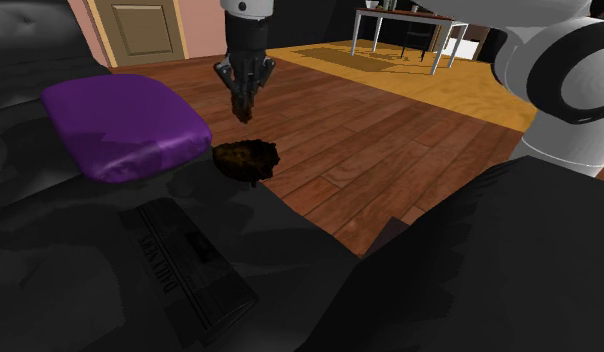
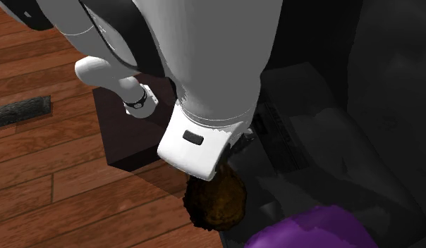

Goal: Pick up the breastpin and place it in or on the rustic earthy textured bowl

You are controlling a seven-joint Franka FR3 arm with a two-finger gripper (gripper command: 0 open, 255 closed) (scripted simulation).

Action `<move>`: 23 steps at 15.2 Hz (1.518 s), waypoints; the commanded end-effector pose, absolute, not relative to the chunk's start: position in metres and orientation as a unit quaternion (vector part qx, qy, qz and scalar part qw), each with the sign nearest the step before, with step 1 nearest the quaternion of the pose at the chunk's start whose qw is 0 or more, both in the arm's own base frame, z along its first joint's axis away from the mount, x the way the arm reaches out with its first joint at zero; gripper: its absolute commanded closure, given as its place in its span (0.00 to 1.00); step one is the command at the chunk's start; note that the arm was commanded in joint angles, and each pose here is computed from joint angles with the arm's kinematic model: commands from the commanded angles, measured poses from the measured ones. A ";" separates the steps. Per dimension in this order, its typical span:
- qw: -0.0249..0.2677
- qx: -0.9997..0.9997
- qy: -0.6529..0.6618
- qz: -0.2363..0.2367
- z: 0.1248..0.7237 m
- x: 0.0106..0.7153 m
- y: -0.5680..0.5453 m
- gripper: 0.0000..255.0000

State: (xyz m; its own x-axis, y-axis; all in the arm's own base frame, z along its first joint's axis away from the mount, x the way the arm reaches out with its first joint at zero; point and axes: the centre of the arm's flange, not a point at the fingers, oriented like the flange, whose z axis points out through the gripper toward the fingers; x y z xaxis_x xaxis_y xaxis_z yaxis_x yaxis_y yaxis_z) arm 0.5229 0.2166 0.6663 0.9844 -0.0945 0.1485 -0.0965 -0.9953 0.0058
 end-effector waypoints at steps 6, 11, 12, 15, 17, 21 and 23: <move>0.007 0.996 -0.048 0.074 0.648 0.549 0.204 1.00; 0.007 0.996 -0.048 0.074 0.622 0.549 0.204 1.00; 0.007 0.996 -0.048 0.074 0.616 0.549 0.204 1.00; 0.007 0.996 -0.048 0.074 0.601 0.549 0.204 1.00; 0.007 0.996 -0.048 0.074 0.586 0.549 0.204 1.00; 0.007 0.996 -0.048 0.074 0.586 0.549 0.204 1.00; 0.007 0.996 -0.048 0.074 0.586 0.549 0.204 1.00</move>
State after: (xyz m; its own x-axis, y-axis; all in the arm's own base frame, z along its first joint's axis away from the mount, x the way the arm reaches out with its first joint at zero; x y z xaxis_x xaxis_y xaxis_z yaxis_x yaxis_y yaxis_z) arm 0.5486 0.2037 0.5865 0.9844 -0.0942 0.1489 -0.0961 -0.9953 0.0062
